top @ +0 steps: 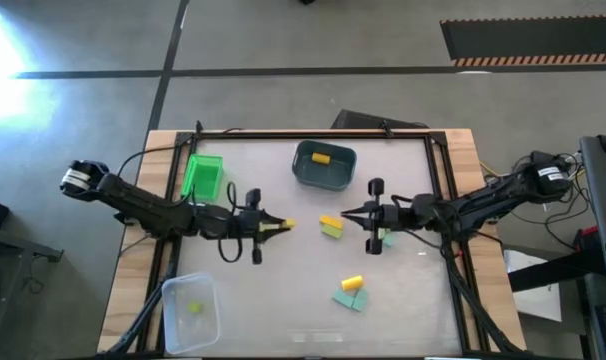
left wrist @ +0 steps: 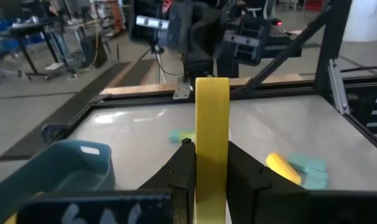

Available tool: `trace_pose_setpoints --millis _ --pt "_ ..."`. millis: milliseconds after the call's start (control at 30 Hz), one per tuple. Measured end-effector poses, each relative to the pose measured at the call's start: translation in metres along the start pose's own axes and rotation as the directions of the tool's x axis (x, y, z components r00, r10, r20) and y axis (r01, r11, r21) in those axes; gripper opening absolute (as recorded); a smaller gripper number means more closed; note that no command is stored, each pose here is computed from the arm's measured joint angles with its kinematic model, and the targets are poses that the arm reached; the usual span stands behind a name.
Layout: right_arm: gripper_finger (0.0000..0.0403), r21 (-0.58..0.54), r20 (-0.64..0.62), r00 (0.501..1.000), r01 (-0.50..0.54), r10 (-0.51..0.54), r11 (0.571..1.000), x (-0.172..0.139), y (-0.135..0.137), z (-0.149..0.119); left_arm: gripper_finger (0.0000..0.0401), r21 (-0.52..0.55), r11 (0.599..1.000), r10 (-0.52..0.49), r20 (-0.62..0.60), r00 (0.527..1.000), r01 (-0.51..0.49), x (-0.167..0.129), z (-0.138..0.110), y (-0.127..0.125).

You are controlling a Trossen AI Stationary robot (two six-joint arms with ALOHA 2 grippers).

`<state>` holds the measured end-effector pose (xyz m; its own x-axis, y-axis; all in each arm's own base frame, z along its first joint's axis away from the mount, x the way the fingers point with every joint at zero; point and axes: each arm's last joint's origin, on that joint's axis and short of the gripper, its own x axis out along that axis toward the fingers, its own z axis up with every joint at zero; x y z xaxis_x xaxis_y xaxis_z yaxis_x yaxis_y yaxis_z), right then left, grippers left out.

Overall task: Sort & place blocks by color
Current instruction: Put the yellow block into the blue bin

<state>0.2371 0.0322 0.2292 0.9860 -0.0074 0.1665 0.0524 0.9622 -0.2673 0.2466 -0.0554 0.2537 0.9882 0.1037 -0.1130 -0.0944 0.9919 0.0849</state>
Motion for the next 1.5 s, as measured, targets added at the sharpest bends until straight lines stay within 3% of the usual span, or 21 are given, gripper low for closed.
trace_pose_setpoints --millis 233,367,500,633,867,1033,1233,1400,1500 --pt "0.0029 0.0 -0.039 0.997 0.066 -0.066 0.998 0.025 -0.011 -0.007 0.0035 0.022 0.999 0.036 0.043 0.998 -0.037 0.003 -0.002 0.008" --pt "0.0081 0.029 -0.033 0.996 0.083 -0.082 0.996 0.043 -0.02 -0.006 0.0035 0.028 0.998 0.053 0.103 0.993 -0.057 0.006 -0.001 0.01" --pt "0.0148 0.1 0.027 1.0 0.01 -0.013 0.995 0.063 -0.024 0.002 0.0035 0.02 0.998 0.055 0.132 0.99 -0.058 0.008 -0.002 0.009" --pt "0.0204 0.103 0.057 0.998 0.011 -0.017 0.995 0.082 -0.024 0.008 0.0035 0.047 0.997 0.055 0.121 0.991 -0.061 0.012 -0.006 0.008" --pt "0.0258 0.09 0.071 0.997 -0.013 0.007 0.996 0.101 -0.023 0.01 0.0035 0.063 0.995 0.064 0.147 0.987 -0.074 0.012 -0.004 0.01" --pt "0.0266 0.108 0.077 0.996 -0.061 0.053 0.992 0.107 -0.02 0.007 0.0035 0.057 0.994 0.08 0.144 0.986 -0.089 0.012 -0.004 0.011" --pt "0.0246 0.094 0.052 0.997 -0.056 0.051 0.994 0.124 -0.02 -0.004 0.0035 0.04 0.995 0.088 0.174 0.981 -0.096 0.012 0.0 0.012" --pt "0.0211 0.047 0.046 0.997 -0.063 0.061 0.997 0.139 -0.018 -0.01 0.0035 0.042 0.994 0.089 0.166 0.982 -0.097 0.012 -0.002 0.012" --pt "0.0166 0.02 0.051 0.997 -0.067 0.066 0.998 0.143 -0.017 -0.01 0.0037 0.042 0.994 0.089 0.165 0.982 -0.097 0.012 -0.002 0.012"
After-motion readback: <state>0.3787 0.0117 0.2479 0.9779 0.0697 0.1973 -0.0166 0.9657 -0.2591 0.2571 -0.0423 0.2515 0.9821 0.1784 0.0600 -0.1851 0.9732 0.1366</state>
